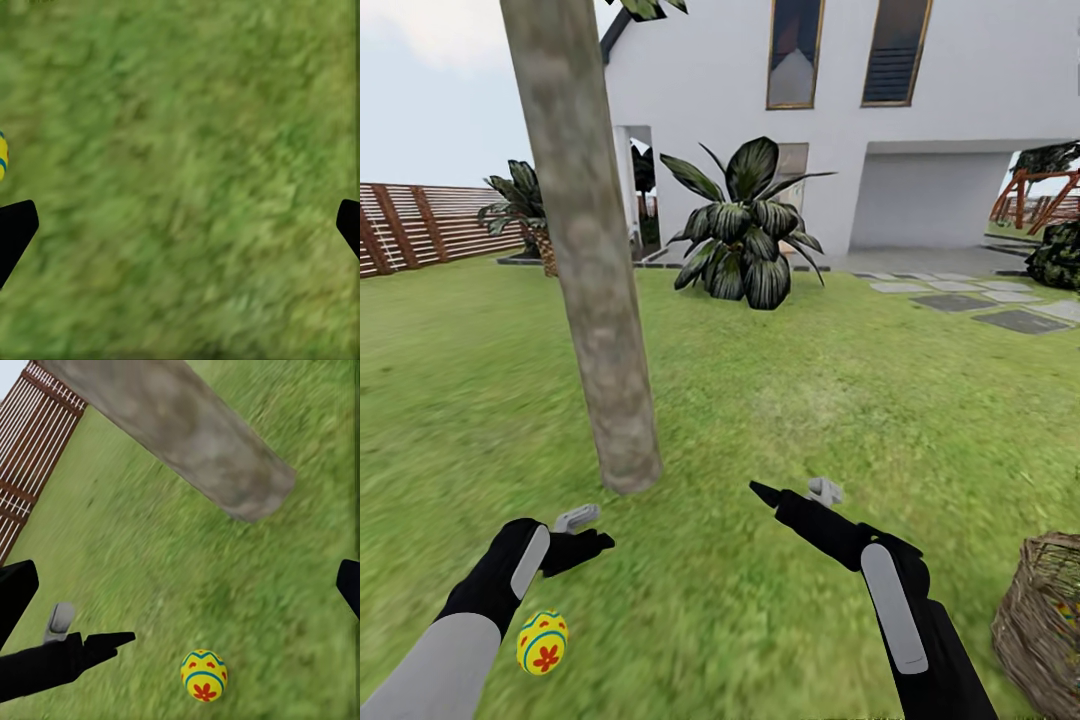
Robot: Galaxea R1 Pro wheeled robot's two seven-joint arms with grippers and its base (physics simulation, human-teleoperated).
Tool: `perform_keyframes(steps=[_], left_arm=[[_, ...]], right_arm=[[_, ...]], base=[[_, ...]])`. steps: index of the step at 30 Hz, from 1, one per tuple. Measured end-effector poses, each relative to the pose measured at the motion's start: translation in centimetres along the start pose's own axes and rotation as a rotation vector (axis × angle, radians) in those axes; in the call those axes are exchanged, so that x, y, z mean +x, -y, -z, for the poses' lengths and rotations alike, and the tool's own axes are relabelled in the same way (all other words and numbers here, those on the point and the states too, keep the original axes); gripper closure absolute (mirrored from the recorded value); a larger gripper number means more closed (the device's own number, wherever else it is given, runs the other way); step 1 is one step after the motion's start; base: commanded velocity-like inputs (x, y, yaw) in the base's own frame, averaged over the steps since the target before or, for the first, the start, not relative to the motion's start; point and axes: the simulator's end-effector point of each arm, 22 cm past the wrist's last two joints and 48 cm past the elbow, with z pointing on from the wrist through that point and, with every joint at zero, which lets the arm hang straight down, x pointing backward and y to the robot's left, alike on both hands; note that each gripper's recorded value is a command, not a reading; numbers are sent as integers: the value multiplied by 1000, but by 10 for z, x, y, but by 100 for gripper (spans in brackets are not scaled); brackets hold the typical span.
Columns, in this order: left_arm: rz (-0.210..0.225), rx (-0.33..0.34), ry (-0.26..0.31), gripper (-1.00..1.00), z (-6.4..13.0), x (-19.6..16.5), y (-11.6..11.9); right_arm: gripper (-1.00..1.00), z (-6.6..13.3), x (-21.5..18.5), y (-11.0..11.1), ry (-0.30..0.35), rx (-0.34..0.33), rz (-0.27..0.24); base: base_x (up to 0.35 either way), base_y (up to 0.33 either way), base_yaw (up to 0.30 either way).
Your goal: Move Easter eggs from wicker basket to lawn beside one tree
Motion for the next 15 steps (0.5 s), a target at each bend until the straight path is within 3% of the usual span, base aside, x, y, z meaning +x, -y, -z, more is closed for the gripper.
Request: perform_keyframes(steps=[15], left_arm=[[1,-3,-5,-100,22,-16,10]], right_arm=[[-100,4,-23,-21,3,-5,-2]], base=[[0,0,-18]])
